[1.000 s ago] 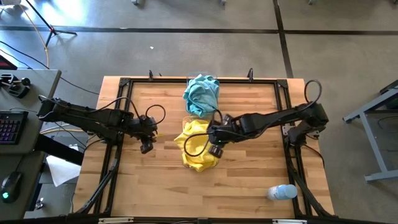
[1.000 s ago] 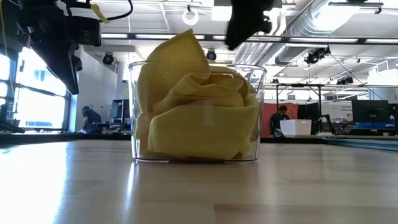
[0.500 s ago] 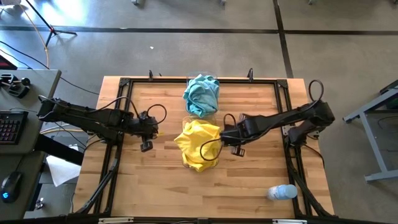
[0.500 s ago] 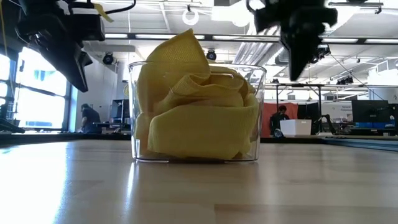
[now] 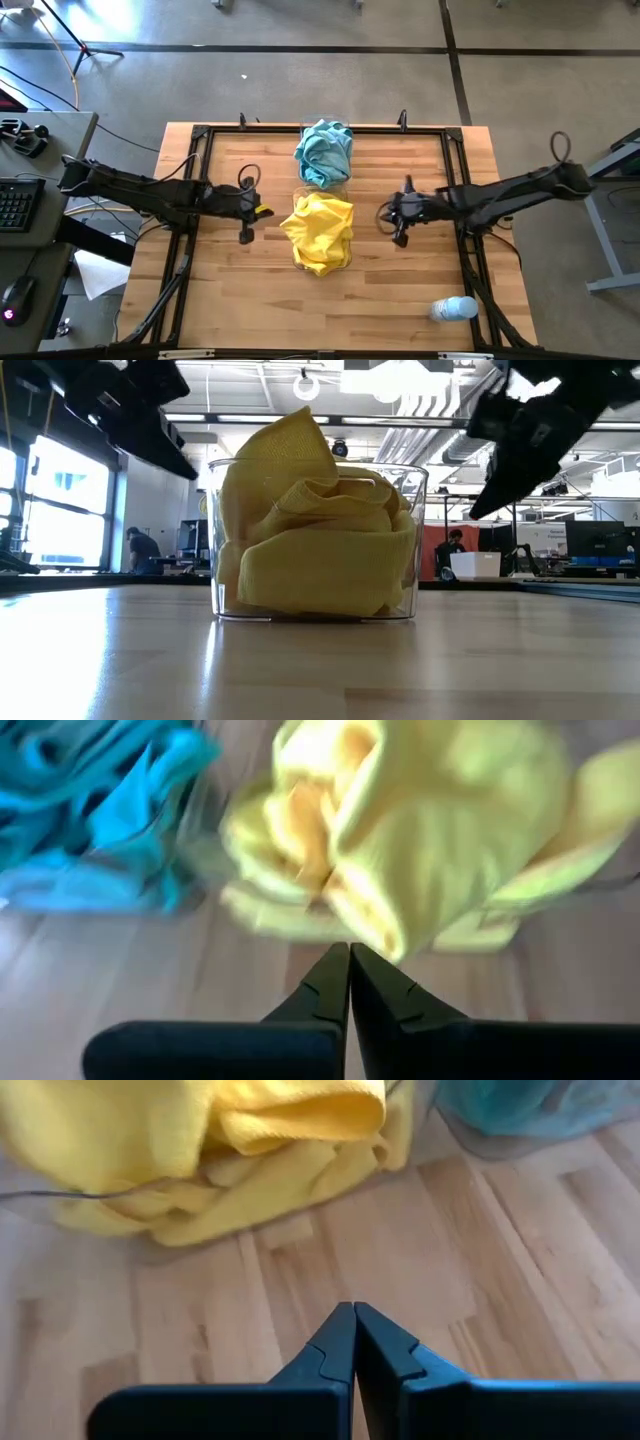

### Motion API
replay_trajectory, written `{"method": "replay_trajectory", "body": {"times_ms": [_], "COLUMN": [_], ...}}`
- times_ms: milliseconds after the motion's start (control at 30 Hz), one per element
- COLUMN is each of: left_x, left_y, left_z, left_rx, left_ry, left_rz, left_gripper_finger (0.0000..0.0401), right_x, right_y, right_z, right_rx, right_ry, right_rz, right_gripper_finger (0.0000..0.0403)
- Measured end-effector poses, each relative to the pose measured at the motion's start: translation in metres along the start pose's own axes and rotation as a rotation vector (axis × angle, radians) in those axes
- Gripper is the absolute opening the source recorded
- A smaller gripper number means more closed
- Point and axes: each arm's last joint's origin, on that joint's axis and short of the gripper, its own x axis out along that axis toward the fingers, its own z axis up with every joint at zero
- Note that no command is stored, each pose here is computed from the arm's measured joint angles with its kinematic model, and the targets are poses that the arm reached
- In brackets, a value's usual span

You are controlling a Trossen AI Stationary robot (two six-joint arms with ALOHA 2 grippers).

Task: Sort microfiber towel by color & place in baskets
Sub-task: Return to Home Position

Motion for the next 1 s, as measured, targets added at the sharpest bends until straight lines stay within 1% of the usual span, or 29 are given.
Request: {"method": "replay_trajectory", "body": {"times_ms": [133, 200, 267, 333, 433, 567, 700, 833, 1000], "left_x": [0.008, 0.007, 0.001, -0.007, -0.021, -0.034, -0.044, -0.046, -0.041], "left_y": [0.0, 0.001, 0.001, 0.002, 0.004, 0.009, 0.014, 0.017, 0.019], "left_z": [-0.022, -0.032, -0.037, -0.04, -0.047, -0.062, -0.073, -0.084, -0.091], "left_rx": [-0.083, -0.133, -0.156, -0.153, -0.115, -0.085, -0.064, -0.039, -0.032], "left_ry": [-0.151, -0.219, -0.311, -0.417, -0.549, -0.667, -0.792, -0.883, -0.81], "left_rz": [-0.038, -0.051, -0.07, -0.091, -0.103, -0.09, -0.049, -0.076, -0.063], "left_gripper_finger": [0.0, 0.0, 0.0, 0.0, 0.0, 0.0, 0.0, 0.0, 0.0], "right_x": [-0.01, -0.013, -0.017, -0.021, -0.025, -0.026, -0.025, -0.025, -0.025], "right_y": [-0.015, -0.021, -0.026, -0.029, -0.032, -0.033, -0.034, -0.034, -0.034], "right_z": [-0.015, -0.021, -0.024, -0.024, -0.023, -0.023, -0.024, -0.024, -0.024], "right_rx": [0.049, 0.065, 0.078, 0.08, 0.082, 0.084, 0.085, 0.084, 0.093], "right_ry": [-0.113, -0.141, -0.164, -0.19, -0.215, -0.212, -0.193, -0.189, -0.188], "right_rz": [0.087, 0.097, 0.096, 0.093, 0.106, 0.13, 0.132, 0.142, 0.141], "right_gripper_finger": [0.0, 0.0, 0.0, 0.0, 0.0, 0.0, 0.0, 0.0, 0.0]}}
